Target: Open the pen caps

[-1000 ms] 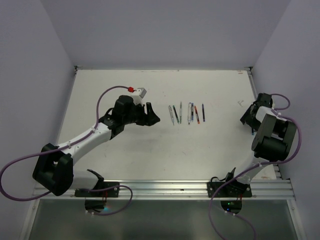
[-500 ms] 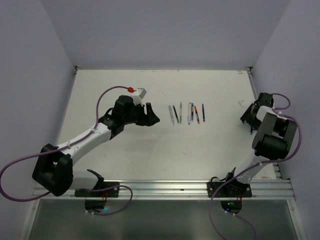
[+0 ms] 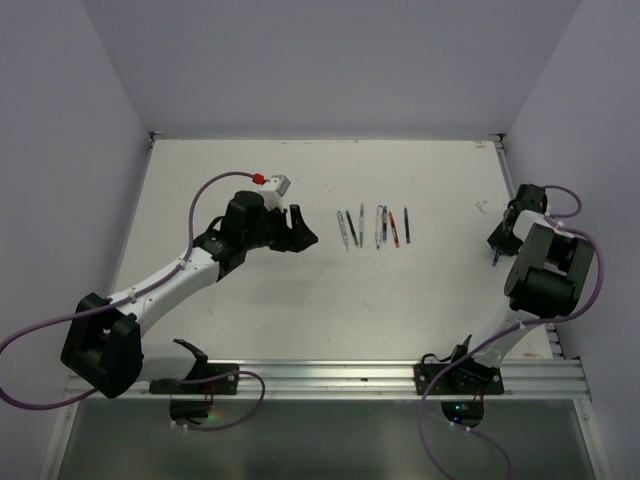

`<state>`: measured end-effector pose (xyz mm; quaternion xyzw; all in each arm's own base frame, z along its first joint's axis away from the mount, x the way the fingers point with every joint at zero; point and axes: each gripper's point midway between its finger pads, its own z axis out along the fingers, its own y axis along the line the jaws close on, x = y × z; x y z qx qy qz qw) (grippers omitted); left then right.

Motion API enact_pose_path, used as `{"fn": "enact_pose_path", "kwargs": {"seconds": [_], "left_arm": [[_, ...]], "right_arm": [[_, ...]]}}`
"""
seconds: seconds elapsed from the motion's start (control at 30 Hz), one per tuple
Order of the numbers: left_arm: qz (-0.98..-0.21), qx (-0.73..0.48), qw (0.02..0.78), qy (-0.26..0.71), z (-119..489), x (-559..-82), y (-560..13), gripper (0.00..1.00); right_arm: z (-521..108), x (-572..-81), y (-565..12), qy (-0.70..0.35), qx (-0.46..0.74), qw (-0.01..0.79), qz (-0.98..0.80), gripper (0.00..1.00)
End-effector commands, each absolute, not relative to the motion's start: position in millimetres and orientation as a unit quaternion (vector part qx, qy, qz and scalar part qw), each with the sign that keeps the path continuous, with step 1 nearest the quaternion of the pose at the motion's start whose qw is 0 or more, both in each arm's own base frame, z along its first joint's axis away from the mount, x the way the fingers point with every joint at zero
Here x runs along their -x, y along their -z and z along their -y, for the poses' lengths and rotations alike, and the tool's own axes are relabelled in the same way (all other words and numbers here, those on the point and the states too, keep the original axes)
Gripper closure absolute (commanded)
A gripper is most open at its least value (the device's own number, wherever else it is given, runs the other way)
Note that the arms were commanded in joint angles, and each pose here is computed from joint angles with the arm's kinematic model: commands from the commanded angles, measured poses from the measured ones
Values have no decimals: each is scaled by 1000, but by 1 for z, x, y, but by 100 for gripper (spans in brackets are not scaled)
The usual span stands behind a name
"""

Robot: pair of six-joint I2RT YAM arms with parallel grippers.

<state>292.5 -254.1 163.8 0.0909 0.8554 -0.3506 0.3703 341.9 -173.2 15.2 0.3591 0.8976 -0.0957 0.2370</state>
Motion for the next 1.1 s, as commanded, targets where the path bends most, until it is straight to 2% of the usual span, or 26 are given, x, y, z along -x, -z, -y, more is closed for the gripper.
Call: {"fn": "enact_pose_path", "kwargs": {"seconds": [0.0, 0.23, 0.33, 0.7, 1.07], "left_arm": [[-843, -105, 391, 354, 255, -293, -177, 33], [-845, -105, 391, 350, 253, -292, -176, 34], [-846, -104, 389, 349, 252, -291, -173, 34], [-845, -102, 390, 351, 250, -287, -176, 34], [-848, -84, 385, 355, 250, -287, -175, 33]], "right_arm": [[173, -326, 1, 108, -362, 194, -905, 69], [171, -326, 6, 103, -359, 187, -909, 88], [167, -328, 8, 96, -355, 186, -911, 100], [158, -334, -3, 95, -338, 204, -914, 100], [119, -352, -50, 120, -265, 255, -922, 100]]}}
